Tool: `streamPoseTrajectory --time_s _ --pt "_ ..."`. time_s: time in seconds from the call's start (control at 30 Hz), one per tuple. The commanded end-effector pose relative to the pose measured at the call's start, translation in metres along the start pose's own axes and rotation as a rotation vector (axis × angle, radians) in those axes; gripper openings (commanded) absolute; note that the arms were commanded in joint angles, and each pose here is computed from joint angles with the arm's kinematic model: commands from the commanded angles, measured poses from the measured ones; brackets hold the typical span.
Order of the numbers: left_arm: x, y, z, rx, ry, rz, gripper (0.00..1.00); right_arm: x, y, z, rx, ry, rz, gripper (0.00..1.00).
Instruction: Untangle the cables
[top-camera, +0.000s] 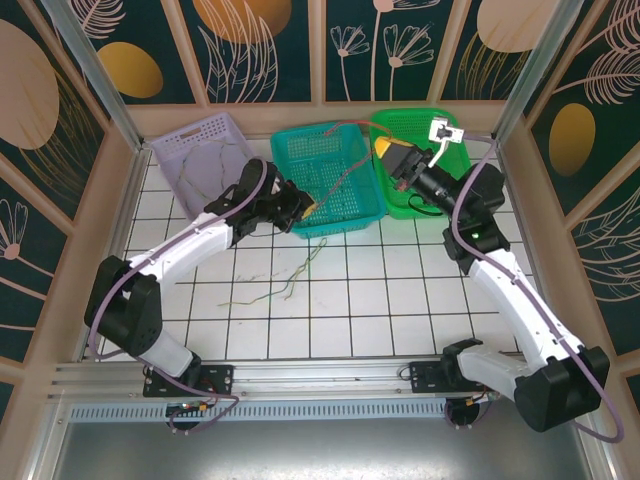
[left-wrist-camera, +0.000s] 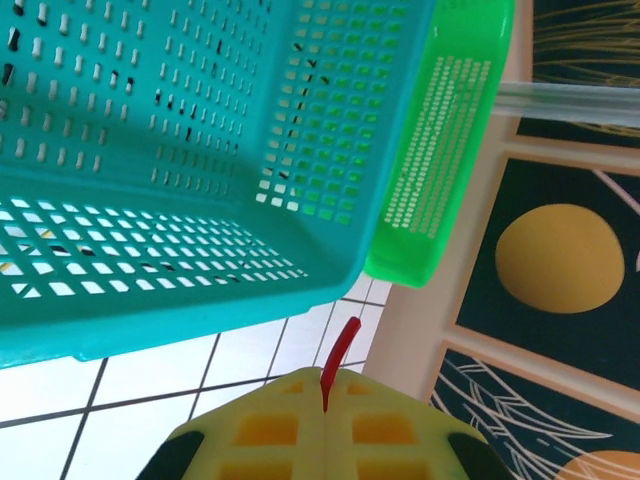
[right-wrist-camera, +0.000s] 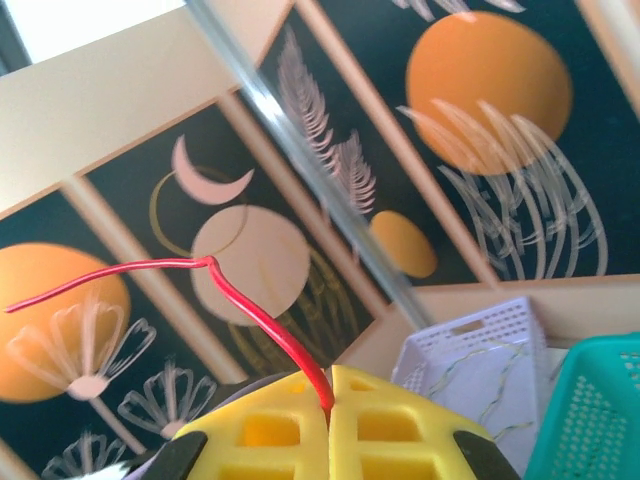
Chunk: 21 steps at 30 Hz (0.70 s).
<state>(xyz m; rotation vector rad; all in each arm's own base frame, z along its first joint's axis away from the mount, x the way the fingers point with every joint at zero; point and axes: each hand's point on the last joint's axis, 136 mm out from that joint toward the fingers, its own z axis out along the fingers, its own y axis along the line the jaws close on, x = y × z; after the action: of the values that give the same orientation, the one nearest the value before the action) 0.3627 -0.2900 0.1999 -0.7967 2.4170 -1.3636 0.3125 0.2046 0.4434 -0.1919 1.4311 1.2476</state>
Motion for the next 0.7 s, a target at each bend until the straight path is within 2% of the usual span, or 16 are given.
streamPoseTrajectory --time_s 0.0,0.13,0.17,0.2,0.23,0.27,0.37,0.53,0.67 --pt "-0.007 -0.014 -0.007 0.032 -0.036 -0.053 0.0 -0.032 -0.007 0.009 0.105 -0.121 -0.049 0.0" --pt "0.001 -0.025 -0.012 0.067 -0.004 -0.029 0.0 -0.034 -0.006 0.024 0.119 -0.084 -0.083 0.0" --pt "0.0 -0.03 -0.016 0.074 -0.014 -0.019 0.08 -0.032 -0.006 0.027 0.121 -0.064 -0.096 0.0" --pt "-0.002 -0.037 -0.024 0.077 -0.038 0.0 0.21 -0.031 -0.007 0.03 0.129 -0.043 -0.113 0.0" --pt "-0.008 -0.046 -0.035 0.074 -0.089 0.023 0.35 -0.03 -0.01 0.032 0.144 -0.025 -0.13 0.0" --pt "-0.013 -0.056 -0.047 0.079 -0.132 0.049 0.44 -0.028 -0.013 0.033 0.159 -0.01 -0.143 0.0" --pt "-0.024 -0.091 -0.088 0.098 -0.258 0.131 0.61 -0.022 -0.021 0.035 0.193 0.042 -0.193 0.0" --pt "-0.029 -0.136 -0.133 0.137 -0.353 0.183 0.67 -0.02 -0.03 0.038 0.229 0.066 -0.226 0.0" --pt "-0.024 -0.186 -0.154 0.31 -0.353 0.172 0.69 -0.015 -0.035 0.043 0.263 0.077 -0.242 0.0"
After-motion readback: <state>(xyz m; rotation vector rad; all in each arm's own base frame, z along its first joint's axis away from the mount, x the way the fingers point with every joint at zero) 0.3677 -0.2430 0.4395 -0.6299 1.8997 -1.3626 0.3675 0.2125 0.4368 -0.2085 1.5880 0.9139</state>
